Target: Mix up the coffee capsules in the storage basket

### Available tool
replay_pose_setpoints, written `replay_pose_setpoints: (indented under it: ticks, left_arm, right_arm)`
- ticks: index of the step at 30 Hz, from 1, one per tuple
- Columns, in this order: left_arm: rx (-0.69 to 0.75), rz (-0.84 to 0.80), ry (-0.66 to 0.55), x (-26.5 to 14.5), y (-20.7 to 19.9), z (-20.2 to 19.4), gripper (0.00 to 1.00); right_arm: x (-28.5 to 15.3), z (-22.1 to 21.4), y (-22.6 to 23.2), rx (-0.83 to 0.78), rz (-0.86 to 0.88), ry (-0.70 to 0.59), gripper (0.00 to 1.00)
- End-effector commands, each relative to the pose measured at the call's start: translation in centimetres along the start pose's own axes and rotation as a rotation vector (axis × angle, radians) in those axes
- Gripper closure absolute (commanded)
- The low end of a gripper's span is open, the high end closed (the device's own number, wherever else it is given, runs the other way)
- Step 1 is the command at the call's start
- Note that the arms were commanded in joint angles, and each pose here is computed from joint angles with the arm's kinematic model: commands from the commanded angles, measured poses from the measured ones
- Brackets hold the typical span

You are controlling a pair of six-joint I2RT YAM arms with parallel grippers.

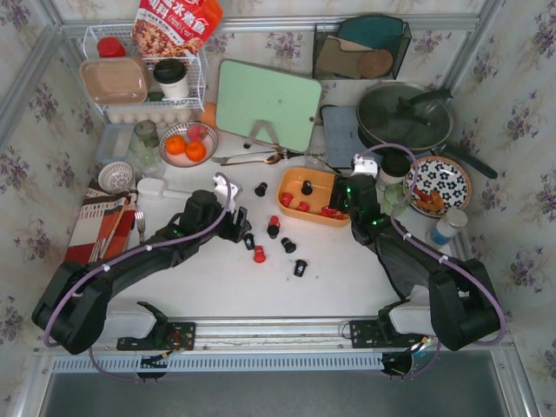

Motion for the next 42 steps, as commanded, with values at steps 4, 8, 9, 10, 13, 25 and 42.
replay_pose_setpoints:
  ticks: [4,8,9,10,13,25,42]
  left_arm:
    - [-0.045,-0.117,0.179,1.1,-0.2,-0.3,0.37]
    - [-0.118,-0.149,0.24,1.8,0.4,-0.4,0.39]
    - [-0.129,-0.15,0.251,1.9,0.5,-0.3,0.39]
    - [-0.14,-0.143,0.274,2.1,0.6,-0.5,0.39]
    - [-0.149,-0.145,0.298,2.5,0.6,-0.4,0.4]
    - [-0.163,-0.03,0.361,4.1,2.0,0.0,0.51]
    - [-0.174,-0.034,0.441,5.3,2.2,-0.8,0.59]
  right_arm:
    - [-0.8,1.3,0.2,0.024,0.039,-0.08,0.32]
    - [-1.0,1.0,0.2,0.032,0.042,-0.087,0.32]
    - [-1.1,1.0,0.2,0.035,0.044,-0.09,0.32]
    - [-1.1,1.0,0.2,0.037,0.046,-0.093,0.32]
    - [-1.1,1.1,0.2,0.039,0.052,-0.096,0.32]
    - [-1.0,0.9,0.5,0.041,0.071,-0.088,0.32]
    - [-0.7,0.5,0.8,0.039,0.081,-0.073,0.32]
Point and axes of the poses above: each gripper's point midway between its finger pads, its own x axis out along the fingers, its own y axis along the line the jaws close on, z = x × y, the point moved 6 cm from there along -x, back along the fingers, and after that the axes turned 13 degrees about -x, right-handed, at the moved point
